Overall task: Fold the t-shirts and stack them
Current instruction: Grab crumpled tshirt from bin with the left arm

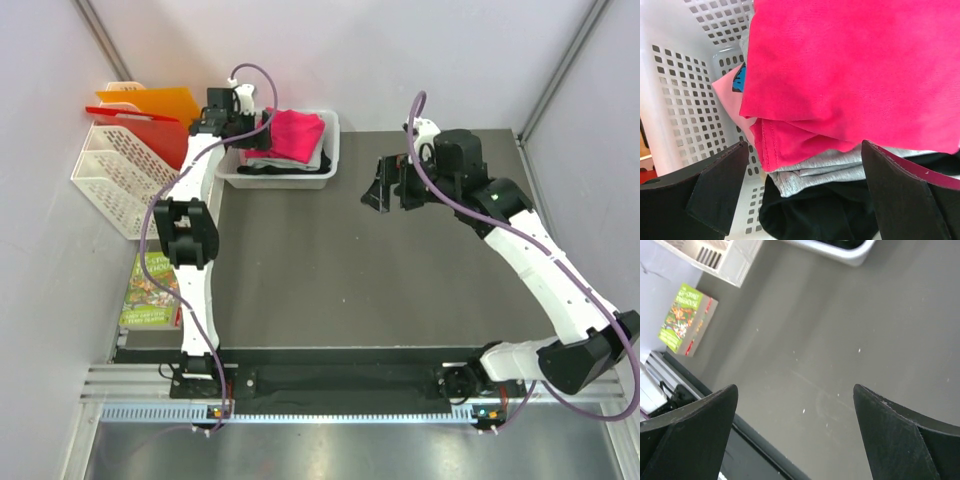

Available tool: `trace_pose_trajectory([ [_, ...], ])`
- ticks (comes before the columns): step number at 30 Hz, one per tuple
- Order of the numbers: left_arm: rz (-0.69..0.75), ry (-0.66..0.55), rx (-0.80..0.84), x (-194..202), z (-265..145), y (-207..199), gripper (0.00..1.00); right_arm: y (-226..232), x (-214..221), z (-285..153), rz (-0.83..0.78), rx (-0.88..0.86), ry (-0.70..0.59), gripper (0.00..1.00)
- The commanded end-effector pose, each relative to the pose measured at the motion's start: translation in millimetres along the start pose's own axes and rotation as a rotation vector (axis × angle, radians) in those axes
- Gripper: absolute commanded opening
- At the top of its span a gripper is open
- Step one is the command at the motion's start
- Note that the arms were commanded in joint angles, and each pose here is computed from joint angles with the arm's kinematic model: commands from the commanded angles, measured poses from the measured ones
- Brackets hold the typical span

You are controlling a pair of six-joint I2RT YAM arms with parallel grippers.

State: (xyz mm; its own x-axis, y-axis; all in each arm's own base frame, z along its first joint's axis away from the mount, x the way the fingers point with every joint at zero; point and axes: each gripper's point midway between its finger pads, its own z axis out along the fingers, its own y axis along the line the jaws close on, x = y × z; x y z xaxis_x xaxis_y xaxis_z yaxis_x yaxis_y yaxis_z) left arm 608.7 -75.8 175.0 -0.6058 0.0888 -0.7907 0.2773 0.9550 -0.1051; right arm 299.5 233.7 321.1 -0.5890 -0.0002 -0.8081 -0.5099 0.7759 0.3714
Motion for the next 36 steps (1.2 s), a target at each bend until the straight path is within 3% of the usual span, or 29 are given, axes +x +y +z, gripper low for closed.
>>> trace_pose_trajectory([
  [1, 0.056, -0.062, -0.038, -11.3, 16.8, 0.8, 0.99, 0.2, 2.2, -8.3, -0.012, 0.005, 0.004, 0.98],
  [23, 0.053, -0.075, -0.021, -14.5, 24.5, -8.1, 0.99, -7.4, 4.8, -27.5, -0.016, 0.063, -0.023, 0.97],
  [29, 0.052, -0.084, -0.028, -17.1, 24.0, -7.1, 0.89, -6.3, 5.0, -31.4, -0.018, 0.060, -0.025, 0.96],
  [31, 0.053, -0.085, -0.026, -17.5, 24.0, -7.3, 0.65, -5.5, 5.4, -32.5, -0.018, 0.057, -0.024, 0.96],
  [32, 0.053, -0.092, -0.031, -19.9, 23.2, -6.7, 0.48, -5.5, 5.9, -33.1, -0.018, 0.058, -0.023, 0.96],
  [33, 0.051, -0.095, -0.038, -20.4, 23.6, -6.3, 0.19, -5.7, 6.3, -34.1, -0.018, 0.059, -0.025, 0.95],
  [34, 0.051, -0.101, -0.042, -22.8, 22.0, -5.8, 0.05, -5.3, 6.4, -34.9, -0.020, 0.057, -0.026, 0.95],
  [36, 0.059, -0.114, -0.045, -29.5, 15.5, -6.5, 0.00, -5.8, 8.7, -35.6, -0.019, 0.057, -0.024, 0.95],
])
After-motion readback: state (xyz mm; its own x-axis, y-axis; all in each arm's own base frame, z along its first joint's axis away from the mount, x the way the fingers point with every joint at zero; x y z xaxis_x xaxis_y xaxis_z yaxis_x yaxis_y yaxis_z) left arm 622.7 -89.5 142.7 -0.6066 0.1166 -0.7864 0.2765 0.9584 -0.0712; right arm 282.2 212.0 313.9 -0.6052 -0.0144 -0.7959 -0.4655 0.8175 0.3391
